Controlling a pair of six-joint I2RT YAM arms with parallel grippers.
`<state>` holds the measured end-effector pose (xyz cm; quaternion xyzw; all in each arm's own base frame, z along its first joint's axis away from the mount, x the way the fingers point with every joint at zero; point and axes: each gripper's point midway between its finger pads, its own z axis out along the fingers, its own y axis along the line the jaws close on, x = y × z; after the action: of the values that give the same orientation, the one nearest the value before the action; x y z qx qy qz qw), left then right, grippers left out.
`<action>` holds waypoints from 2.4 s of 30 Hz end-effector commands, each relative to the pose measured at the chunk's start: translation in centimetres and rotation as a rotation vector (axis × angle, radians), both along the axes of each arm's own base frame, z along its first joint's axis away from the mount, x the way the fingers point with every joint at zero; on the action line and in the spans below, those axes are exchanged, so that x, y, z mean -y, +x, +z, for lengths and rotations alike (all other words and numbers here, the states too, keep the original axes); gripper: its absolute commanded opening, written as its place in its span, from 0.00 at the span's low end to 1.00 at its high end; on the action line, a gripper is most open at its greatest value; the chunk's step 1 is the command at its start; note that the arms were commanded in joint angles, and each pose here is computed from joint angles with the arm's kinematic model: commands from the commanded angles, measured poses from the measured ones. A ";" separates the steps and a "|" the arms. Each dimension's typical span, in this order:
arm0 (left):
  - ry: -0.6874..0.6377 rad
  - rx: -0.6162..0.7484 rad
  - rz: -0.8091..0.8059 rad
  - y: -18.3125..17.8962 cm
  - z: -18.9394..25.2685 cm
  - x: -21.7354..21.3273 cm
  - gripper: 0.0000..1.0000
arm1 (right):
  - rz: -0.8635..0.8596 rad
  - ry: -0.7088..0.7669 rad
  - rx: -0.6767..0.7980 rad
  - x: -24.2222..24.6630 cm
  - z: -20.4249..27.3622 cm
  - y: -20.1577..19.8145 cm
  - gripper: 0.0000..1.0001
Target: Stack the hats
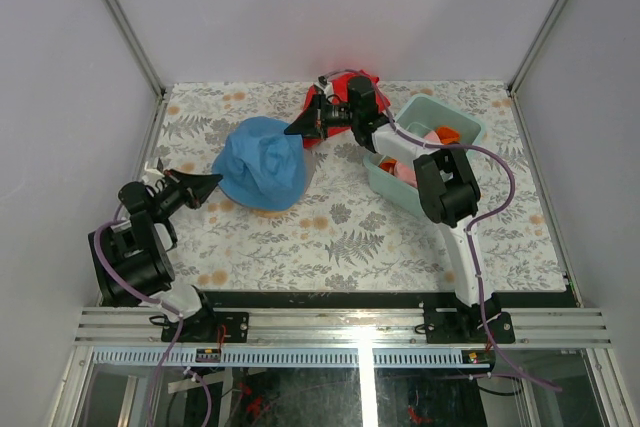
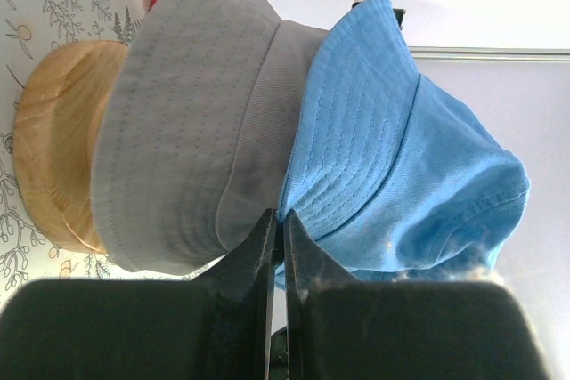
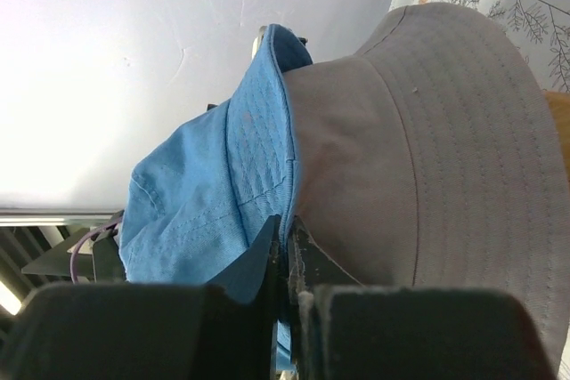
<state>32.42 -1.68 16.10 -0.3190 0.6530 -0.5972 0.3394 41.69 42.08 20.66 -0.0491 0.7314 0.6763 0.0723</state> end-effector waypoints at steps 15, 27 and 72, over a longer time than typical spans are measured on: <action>0.010 -0.112 0.031 0.9 -4.3 -1.1 0.00 | -0.104 -0.294 -0.242 0.6 -9.0 1.7 0.00; 0.048 -0.240 0.036 0.3 -6.9 -1.2 0.00 | -0.124 -0.481 -0.214 2.5 -12.4 1.2 0.00; 0.223 -0.224 0.170 2.5 -2.1 -5.4 0.41 | -0.262 -0.700 0.317 9.6 -0.7 -0.9 0.46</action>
<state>34.00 1.11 12.36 -0.3780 0.7227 -0.4905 0.3069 40.00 34.71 13.33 -0.0533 0.9049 0.3926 0.1557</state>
